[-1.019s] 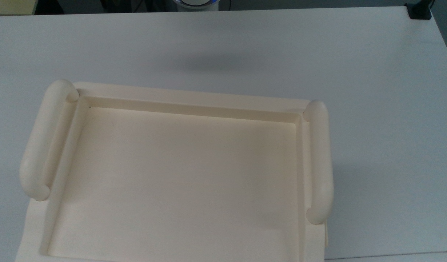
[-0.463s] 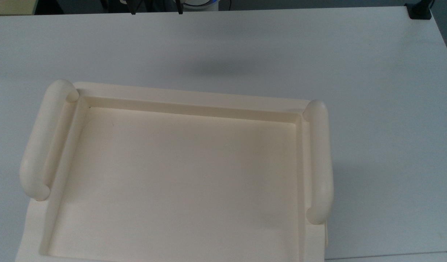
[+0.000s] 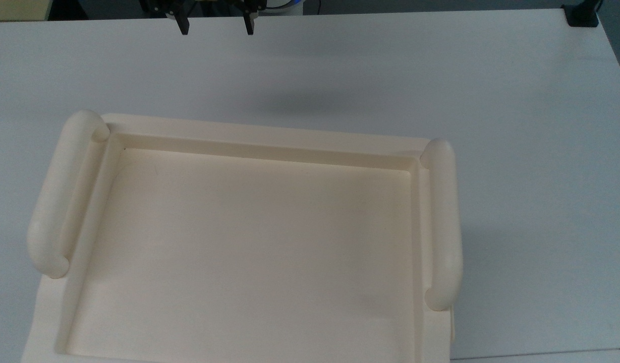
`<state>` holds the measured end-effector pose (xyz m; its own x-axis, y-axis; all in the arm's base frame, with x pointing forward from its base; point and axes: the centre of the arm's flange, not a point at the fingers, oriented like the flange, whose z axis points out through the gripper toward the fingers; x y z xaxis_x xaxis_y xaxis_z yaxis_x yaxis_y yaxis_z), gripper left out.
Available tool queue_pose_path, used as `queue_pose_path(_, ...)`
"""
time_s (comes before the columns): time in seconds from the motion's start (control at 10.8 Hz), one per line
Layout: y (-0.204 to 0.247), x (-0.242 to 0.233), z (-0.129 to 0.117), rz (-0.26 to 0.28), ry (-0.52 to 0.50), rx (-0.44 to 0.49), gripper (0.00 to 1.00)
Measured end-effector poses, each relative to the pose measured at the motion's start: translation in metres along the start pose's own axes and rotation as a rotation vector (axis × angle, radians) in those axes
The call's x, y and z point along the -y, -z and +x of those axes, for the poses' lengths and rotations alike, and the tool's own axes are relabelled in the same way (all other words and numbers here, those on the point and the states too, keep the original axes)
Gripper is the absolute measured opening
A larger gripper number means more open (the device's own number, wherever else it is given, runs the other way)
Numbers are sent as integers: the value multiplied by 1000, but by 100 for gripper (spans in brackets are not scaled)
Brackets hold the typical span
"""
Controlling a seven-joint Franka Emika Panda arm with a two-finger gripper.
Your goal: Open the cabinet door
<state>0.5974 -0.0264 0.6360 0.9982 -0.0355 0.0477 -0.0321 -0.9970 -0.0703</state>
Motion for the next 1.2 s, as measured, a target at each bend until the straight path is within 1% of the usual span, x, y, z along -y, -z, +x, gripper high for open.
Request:
queue_pose_path(0.09, -3, 5, 5, 0, 7, -17, 100)
queue_pose_path(0.28, -8, 28, 11, 2, 37, -39, 100)
queue_pose_path(0.46, -9, 53, 17, 5, 68, -85, 100)
queue_pose_path(0.83, -10, 72, 31, 8, 94, -177, 100)
queue_pose_path(1.11, -18, 97, 33, 13, 131, -184, 100)
queue_pose_path(1.2, -20, 103, 37, 15, 133, -210, 100)
